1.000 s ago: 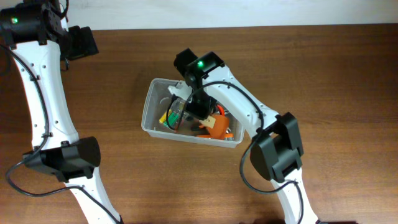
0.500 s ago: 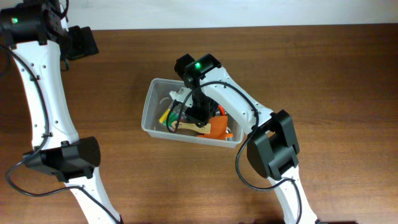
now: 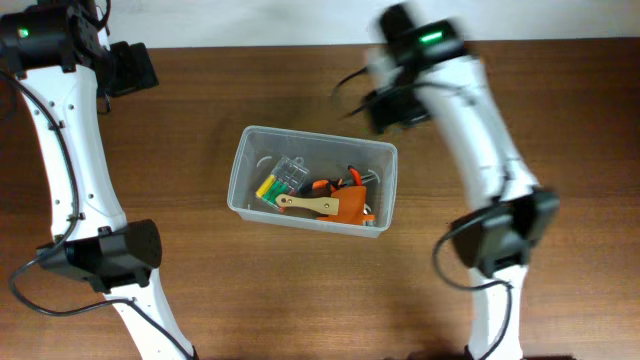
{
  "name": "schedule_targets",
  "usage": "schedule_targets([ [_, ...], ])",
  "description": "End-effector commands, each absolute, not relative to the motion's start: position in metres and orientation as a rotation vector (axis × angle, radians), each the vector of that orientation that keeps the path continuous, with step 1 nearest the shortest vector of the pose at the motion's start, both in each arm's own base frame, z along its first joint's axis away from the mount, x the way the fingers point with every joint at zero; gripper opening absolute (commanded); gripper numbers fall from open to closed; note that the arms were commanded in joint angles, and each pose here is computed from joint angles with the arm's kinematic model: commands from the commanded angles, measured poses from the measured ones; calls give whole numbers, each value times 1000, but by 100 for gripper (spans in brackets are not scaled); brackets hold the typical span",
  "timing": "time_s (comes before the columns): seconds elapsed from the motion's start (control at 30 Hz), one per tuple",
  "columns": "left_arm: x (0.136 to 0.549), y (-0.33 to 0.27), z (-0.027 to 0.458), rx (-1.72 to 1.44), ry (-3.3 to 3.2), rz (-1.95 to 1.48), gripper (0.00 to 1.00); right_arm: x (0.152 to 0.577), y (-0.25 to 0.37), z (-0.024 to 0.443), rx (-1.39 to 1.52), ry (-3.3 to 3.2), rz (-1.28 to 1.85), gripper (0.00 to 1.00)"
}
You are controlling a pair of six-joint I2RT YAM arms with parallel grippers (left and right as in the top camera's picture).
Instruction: Pack container
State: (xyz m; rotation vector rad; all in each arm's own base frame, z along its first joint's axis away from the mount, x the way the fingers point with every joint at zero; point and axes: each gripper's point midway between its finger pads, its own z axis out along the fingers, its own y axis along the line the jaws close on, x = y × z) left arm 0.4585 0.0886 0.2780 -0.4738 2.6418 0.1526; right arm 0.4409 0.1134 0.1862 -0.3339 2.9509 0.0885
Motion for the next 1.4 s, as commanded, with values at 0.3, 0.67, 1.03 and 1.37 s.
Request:
schedule_targets([
  [0.3,457,92,287,-492,2613,158,99,431,-21,200,196,3009,95,99],
  [0.67,457,92,287,-492,2613,158,99,430,-26,200,215,3007,93,99],
  [1.03,457,92,287,-493,2613,158,99,420,-25,240,202,2910,89,99],
  [1.37,457,92,287,-493,2613,159,99,320,-16,405,150,2450,68,99],
])
